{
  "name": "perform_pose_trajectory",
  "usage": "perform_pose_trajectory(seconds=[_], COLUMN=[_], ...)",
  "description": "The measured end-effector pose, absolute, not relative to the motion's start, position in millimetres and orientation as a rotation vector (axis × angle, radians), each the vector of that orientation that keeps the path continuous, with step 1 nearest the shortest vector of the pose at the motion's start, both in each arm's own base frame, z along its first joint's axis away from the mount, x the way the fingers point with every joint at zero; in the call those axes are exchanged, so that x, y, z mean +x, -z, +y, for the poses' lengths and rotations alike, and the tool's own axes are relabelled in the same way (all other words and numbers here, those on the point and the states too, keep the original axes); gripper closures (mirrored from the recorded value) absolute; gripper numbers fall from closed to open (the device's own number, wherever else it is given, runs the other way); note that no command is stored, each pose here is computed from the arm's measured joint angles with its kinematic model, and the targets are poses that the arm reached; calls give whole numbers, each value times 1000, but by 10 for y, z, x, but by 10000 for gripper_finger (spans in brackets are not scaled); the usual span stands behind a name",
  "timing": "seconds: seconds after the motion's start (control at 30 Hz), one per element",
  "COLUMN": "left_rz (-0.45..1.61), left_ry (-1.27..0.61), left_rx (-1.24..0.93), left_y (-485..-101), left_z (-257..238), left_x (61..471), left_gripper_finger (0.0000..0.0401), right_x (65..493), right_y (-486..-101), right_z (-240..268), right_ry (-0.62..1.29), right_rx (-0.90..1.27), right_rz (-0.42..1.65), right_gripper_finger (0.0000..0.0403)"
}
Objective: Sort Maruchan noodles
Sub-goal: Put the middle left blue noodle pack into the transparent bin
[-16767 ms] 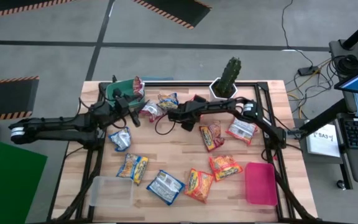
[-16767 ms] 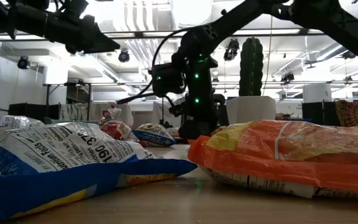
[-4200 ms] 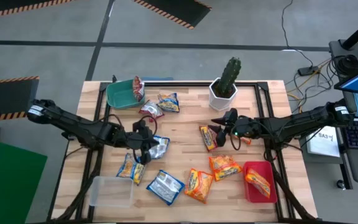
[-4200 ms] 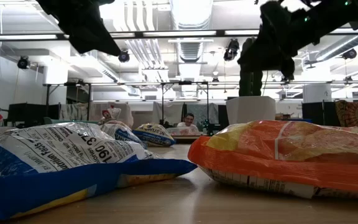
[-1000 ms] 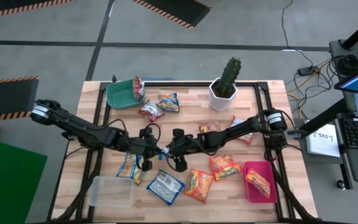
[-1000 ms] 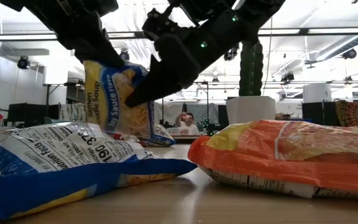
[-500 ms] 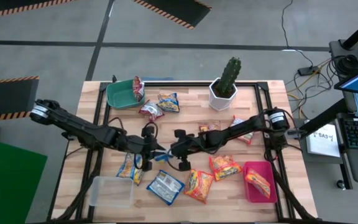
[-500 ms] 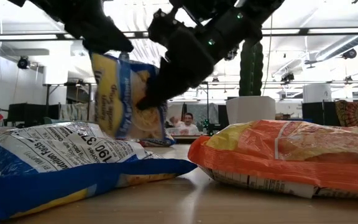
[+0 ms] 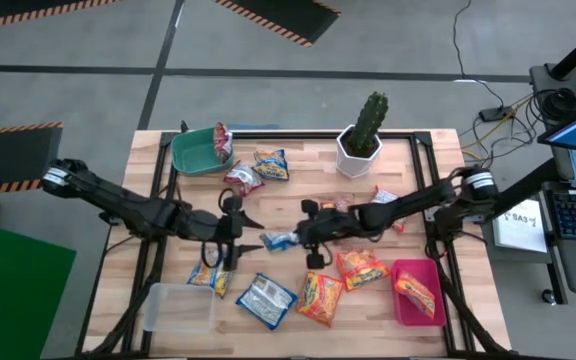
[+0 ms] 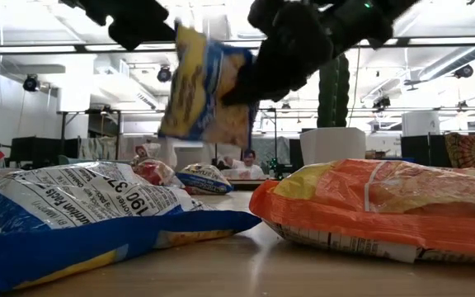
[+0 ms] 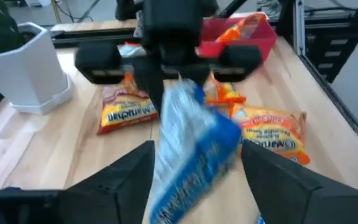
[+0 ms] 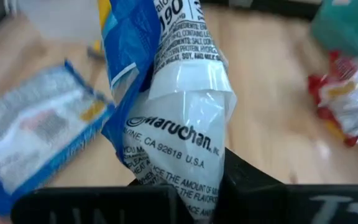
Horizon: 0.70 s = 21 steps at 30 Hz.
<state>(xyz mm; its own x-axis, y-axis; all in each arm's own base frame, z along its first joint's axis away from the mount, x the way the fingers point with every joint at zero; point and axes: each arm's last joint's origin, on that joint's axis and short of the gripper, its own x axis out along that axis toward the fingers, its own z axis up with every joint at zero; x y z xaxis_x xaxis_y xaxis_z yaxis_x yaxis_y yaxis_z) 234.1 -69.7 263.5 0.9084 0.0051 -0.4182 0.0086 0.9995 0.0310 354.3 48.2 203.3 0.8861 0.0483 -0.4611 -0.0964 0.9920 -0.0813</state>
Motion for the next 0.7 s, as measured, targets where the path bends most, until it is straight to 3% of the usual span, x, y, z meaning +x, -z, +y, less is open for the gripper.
perform_pose_trajectory(seconds=[0.27,0.7], left_rz=[346,179], left_ry=[7,-65], left_rx=[2,18], left_y=[-2431,-2195], left_z=[-712,-750], left_x=[2385,2625], left_gripper_finger=[161,161], right_x=[3246,3245], right_y=[-2006,-2016], right_z=[443,441], right_ry=[-75,-76], right_rx=[-57,-69], right_rz=[184,146], right_gripper_finger=[376,376])
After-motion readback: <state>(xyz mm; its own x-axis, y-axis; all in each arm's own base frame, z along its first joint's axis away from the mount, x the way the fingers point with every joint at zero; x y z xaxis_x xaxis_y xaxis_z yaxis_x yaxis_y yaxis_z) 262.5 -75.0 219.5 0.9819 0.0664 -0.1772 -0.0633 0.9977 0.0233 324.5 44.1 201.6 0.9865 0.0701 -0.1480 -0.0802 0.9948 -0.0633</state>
